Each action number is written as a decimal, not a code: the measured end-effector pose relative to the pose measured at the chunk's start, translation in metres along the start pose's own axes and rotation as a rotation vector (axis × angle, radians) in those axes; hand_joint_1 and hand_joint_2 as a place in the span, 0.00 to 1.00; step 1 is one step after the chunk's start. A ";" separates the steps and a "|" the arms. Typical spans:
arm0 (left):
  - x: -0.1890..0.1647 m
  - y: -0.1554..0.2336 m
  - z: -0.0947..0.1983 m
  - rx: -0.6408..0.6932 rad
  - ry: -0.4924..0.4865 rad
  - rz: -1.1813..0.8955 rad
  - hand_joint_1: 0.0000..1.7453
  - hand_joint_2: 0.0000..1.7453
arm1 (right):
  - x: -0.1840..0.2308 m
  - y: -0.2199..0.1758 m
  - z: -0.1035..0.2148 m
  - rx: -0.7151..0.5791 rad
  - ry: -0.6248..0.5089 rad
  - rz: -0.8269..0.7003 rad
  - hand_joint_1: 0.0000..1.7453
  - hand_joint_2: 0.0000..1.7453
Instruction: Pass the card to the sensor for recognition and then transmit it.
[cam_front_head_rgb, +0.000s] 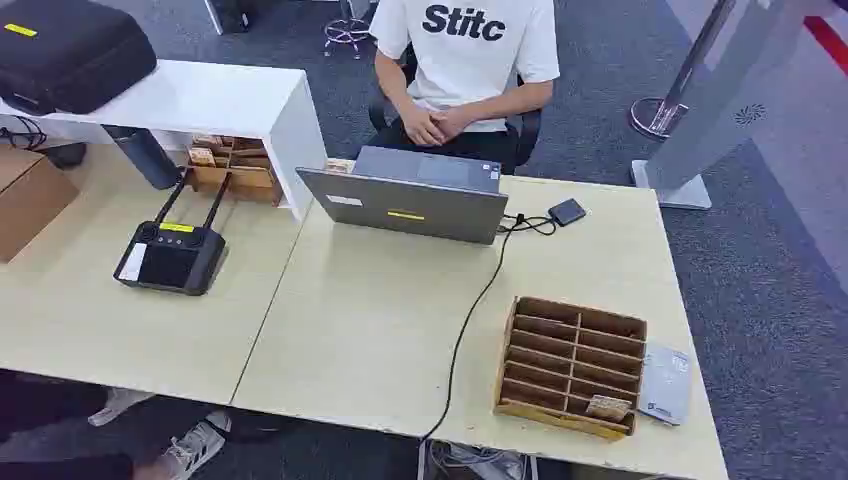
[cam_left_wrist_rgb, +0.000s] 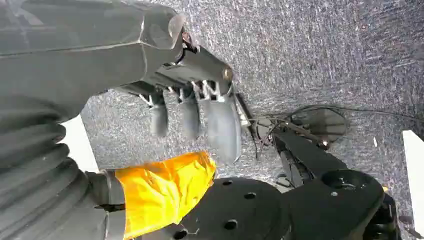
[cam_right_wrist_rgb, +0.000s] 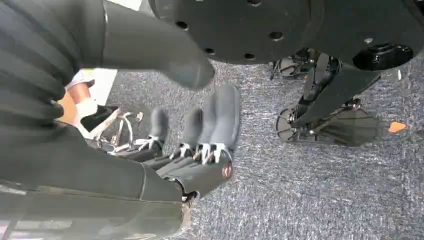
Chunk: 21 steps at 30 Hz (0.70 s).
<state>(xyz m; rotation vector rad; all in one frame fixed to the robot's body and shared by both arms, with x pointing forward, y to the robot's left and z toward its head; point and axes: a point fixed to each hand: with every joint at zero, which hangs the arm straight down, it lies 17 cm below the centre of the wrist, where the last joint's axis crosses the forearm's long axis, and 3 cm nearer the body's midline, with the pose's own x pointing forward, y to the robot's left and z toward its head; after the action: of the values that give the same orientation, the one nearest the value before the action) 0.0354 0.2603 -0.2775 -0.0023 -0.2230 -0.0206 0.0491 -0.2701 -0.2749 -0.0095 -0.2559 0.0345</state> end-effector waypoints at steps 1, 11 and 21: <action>0.000 0.000 0.000 0.000 0.000 0.000 0.72 1.00 | 0.000 0.000 0.000 0.000 0.000 0.000 0.49 1.00; 0.000 -0.001 0.000 -0.001 0.000 0.000 0.00 1.00 | -0.001 0.001 0.000 0.001 0.003 0.000 0.00 1.00; 0.008 -0.007 0.001 -0.041 -0.029 0.144 0.00 1.00 | -0.004 -0.013 -0.001 -0.010 0.012 -0.003 0.00 1.00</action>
<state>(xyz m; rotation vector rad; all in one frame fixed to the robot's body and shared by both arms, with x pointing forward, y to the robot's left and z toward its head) 0.0431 0.2527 -0.2745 -0.0594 -0.2505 0.1181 0.0465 -0.2830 -0.2770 -0.0190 -0.2440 0.0301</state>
